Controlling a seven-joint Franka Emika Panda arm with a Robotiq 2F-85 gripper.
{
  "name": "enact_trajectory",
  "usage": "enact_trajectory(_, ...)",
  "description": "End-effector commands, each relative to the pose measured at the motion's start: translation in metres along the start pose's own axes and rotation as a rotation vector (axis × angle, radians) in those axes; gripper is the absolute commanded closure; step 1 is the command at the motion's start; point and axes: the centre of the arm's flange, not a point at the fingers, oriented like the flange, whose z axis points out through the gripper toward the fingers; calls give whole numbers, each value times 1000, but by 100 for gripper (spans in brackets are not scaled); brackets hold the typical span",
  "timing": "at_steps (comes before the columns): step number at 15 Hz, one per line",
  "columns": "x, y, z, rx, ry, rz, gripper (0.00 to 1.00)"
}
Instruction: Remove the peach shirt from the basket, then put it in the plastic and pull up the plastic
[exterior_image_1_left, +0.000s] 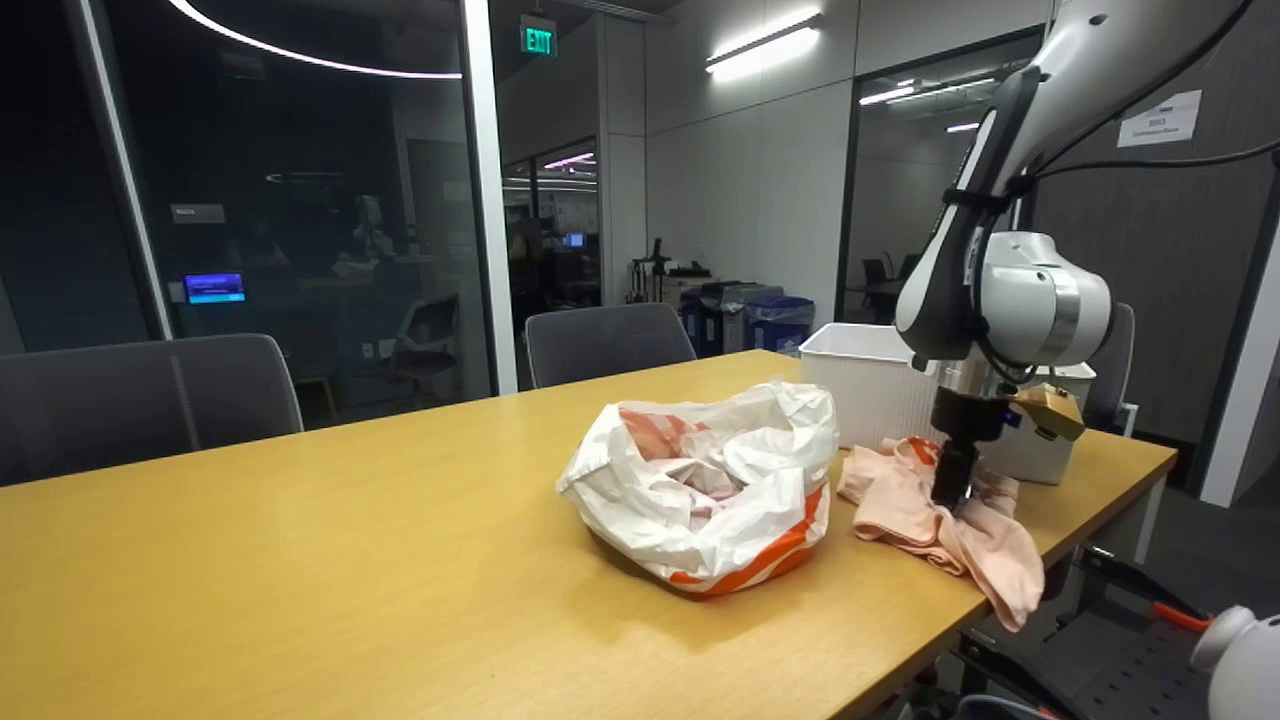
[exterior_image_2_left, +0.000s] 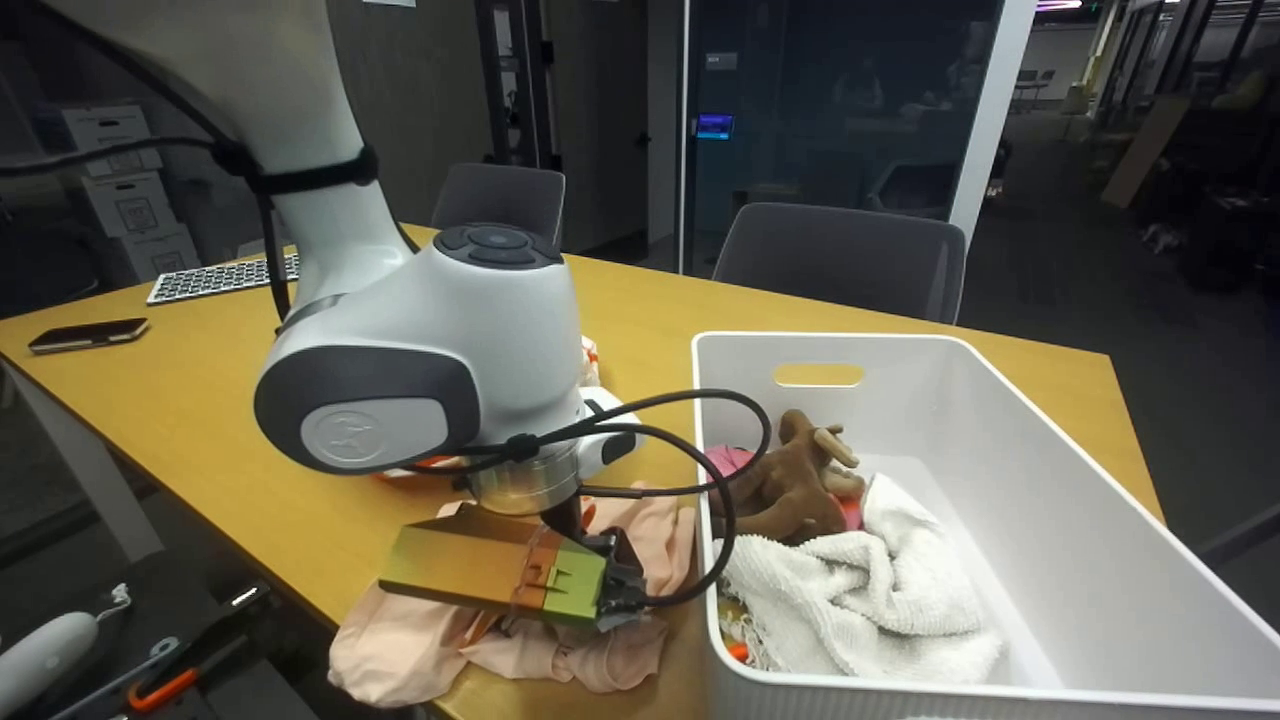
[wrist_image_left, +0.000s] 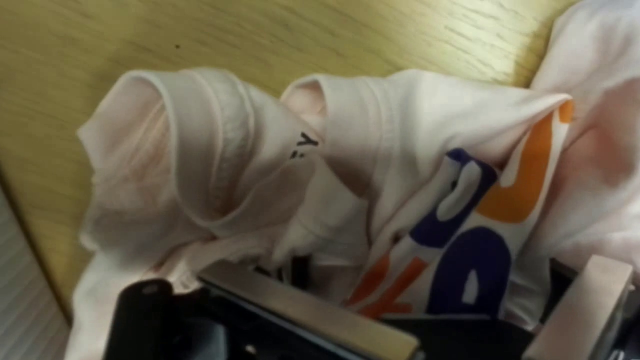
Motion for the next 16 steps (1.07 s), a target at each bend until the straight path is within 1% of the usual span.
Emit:
enact_trajectory(1,-16,0,20,29,18,-3,26)
enact_trajectory(4,-17,-1,18,47,30,8,51)
enact_trajectory(7,-18,0,16,47,38,23,79)
enact_trajectory(9,-17,-1,5,44,37,21,94)
enact_trajectory(10,-17,-2,-2,26,40,19,100)
enact_trajectory(13,-14,-2,-39,-26,67,2,98)
enact_trajectory(14,-11,0,-52,-60,82,-6,100)
enact_trajectory(16,-5,1,-72,-134,100,-14,100)
